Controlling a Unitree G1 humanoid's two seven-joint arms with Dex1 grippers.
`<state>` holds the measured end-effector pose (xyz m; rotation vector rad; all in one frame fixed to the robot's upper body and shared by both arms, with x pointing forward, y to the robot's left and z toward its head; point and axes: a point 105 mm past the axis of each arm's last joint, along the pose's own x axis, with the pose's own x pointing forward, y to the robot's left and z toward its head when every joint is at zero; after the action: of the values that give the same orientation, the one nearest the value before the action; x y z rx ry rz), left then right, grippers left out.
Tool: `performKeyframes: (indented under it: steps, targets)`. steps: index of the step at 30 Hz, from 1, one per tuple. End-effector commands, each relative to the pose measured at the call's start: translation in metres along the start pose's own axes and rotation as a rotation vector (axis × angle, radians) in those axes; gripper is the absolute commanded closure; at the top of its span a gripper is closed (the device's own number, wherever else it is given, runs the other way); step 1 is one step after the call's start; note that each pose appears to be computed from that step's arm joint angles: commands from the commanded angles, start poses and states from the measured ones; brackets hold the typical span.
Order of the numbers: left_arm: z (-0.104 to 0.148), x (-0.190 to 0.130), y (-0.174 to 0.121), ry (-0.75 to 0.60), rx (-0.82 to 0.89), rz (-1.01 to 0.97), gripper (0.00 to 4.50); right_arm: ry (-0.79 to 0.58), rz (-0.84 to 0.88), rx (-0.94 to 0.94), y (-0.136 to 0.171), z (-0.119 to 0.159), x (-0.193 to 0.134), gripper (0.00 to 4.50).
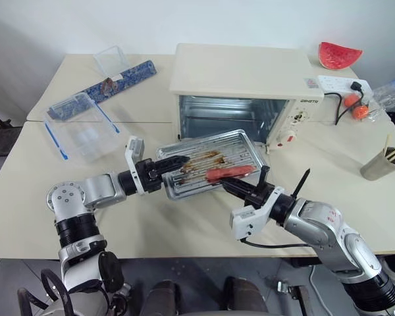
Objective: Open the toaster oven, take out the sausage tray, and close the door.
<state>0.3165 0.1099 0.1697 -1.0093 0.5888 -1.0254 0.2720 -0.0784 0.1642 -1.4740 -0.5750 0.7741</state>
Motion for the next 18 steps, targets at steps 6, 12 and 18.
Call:
performKeyframes:
  steps: [6,12,18]
  targets:
    - [0.000,-0.006,-0.002,-0.032,-0.055,-0.024,4.49,-0.040,-0.041,0.018,-0.015,0.008,-0.002,4.50]
    - [-0.003,-0.006,-0.007,-0.052,-0.118,-0.061,4.50,-0.106,-0.066,0.081,-0.023,0.016,-0.004,3.49]
    - [0.004,-0.020,-0.006,-0.093,-0.149,-0.040,4.50,-0.231,0.013,0.262,-0.011,0.032,-0.025,1.55]
